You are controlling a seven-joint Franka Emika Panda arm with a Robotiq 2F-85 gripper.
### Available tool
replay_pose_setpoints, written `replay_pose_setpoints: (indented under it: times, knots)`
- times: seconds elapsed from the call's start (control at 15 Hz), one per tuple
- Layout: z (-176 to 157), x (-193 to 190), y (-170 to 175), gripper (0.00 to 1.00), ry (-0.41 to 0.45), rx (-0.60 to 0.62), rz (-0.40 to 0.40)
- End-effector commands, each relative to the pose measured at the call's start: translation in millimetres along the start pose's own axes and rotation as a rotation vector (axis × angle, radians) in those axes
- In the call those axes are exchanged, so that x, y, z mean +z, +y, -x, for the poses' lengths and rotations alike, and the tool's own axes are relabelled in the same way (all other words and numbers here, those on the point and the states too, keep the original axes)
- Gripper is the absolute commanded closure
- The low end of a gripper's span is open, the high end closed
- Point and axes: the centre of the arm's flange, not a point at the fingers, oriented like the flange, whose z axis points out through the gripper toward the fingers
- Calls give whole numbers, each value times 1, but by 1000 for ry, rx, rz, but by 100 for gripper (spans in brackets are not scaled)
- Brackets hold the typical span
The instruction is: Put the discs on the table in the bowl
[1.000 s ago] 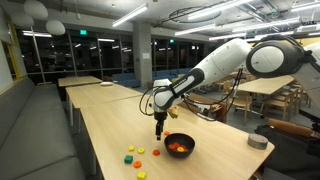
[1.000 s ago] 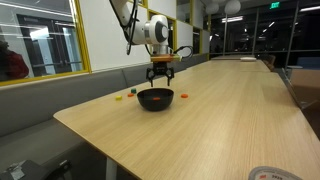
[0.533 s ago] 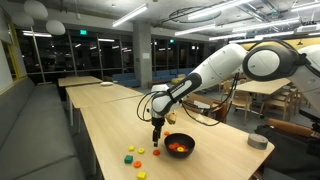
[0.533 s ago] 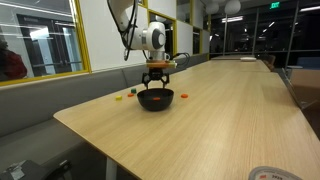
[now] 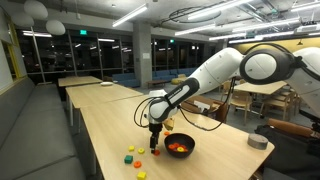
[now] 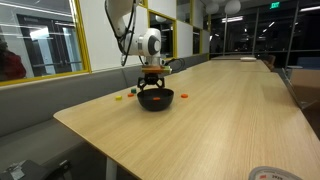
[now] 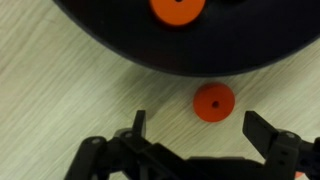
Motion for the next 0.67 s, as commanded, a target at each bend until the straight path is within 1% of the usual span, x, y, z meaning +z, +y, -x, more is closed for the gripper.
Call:
replay_pose_setpoints:
  times: [0.0,0.6]
  knots:
    - [-5,2,-2,0,19,15,12]
    - [8,5,-11,0,11,31,19]
